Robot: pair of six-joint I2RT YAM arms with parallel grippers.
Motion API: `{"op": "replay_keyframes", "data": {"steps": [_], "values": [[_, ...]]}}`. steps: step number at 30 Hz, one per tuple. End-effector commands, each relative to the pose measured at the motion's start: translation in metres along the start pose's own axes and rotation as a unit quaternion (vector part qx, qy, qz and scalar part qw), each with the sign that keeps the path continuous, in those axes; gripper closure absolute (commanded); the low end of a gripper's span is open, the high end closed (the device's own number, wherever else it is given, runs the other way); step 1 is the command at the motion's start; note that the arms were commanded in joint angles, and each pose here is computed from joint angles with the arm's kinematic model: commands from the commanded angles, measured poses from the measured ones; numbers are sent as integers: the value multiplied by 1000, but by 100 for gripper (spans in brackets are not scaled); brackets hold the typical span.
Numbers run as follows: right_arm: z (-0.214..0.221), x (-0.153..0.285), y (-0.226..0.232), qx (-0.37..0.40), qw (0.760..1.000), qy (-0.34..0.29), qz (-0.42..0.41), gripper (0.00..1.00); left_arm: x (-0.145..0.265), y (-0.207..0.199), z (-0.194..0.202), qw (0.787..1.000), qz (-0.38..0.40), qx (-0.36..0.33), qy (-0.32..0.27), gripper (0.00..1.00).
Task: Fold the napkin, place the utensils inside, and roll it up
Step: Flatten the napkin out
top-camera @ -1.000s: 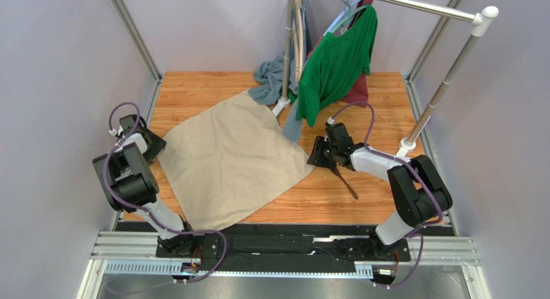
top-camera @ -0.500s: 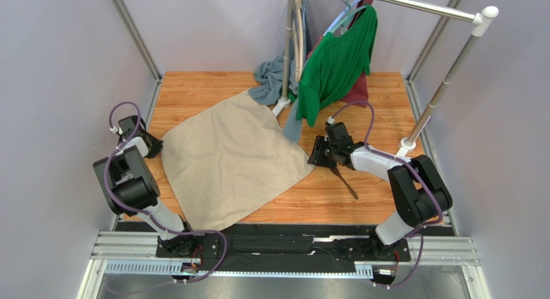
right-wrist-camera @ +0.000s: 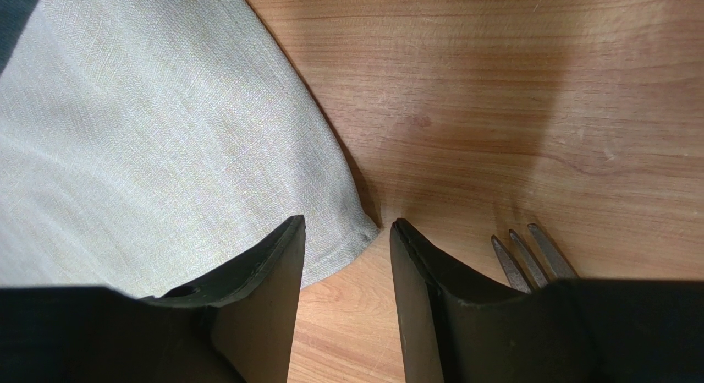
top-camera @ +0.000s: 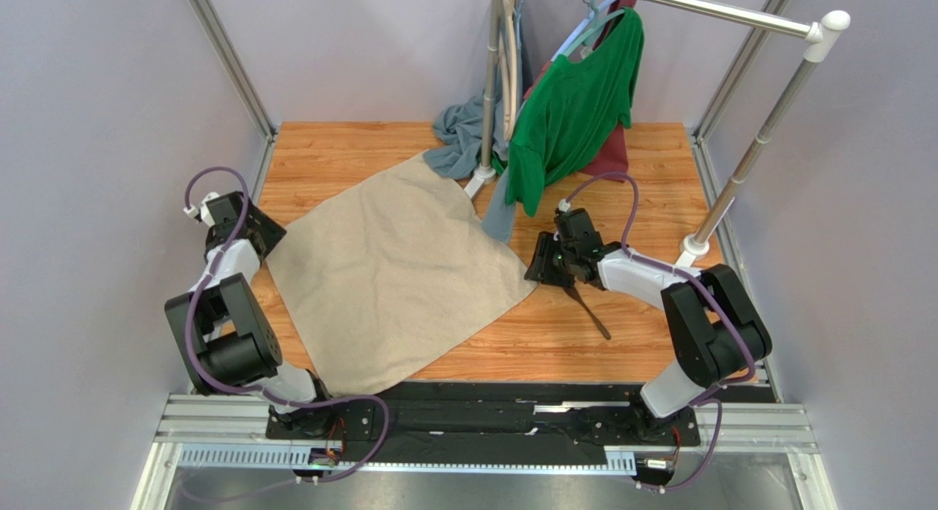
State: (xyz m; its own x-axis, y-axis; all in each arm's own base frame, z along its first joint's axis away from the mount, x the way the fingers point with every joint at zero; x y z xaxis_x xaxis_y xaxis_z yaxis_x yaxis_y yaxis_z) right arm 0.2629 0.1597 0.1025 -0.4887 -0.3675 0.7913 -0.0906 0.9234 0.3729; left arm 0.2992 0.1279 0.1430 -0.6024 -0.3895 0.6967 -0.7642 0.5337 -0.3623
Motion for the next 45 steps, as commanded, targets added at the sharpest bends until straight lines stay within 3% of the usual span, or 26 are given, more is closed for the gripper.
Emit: {"op": "replay_keyframes", "data": {"steps": [1,13,24,27,28,31,32,41,44,45], "values": [[-11,12,4,14,1000,-28,2,53,2,-8,-14,999,-3,-7,-32,23],[-9,22,4,12,999,-36,8,53,-24,-10,-18,1000,-24,4,17,23],[-11,26,6,6,999,-40,6,53,-41,1,-13,997,-17,28,65,36],[-10,26,5,6,999,-40,6,53,-41,-3,-13,997,5,26,68,54],[-10,26,5,6,999,-40,6,53,-38,-5,-15,998,13,25,63,71],[-10,27,5,6,999,-40,7,53,-30,-7,-19,999,30,18,35,95],[-9,27,5,7,999,-39,7,53,-28,-7,-22,999,31,16,20,98],[-8,25,5,7,999,-35,7,53,2,-10,-16,998,23,-35,-48,95],[-7,24,4,5,999,-33,7,53,2,-9,-16,999,7,-28,-40,73],[-8,24,5,6,999,-34,7,53,2,-8,-16,999,-4,-26,-36,55]]}}
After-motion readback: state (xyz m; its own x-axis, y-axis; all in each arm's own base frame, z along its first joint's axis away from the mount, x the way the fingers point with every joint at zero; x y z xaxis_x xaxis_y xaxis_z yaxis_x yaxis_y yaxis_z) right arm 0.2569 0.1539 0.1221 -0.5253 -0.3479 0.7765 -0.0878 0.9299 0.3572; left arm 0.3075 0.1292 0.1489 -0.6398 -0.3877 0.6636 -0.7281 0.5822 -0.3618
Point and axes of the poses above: each gripper's point midway between its finger pads, its own x axis back along the fingers, its own y axis along the line the jaws close on, z = x × y, the point moved 9 cm from there along x, back along the fingers, and after that the axes turned 7 degrees about x, right-handed, at the moved point
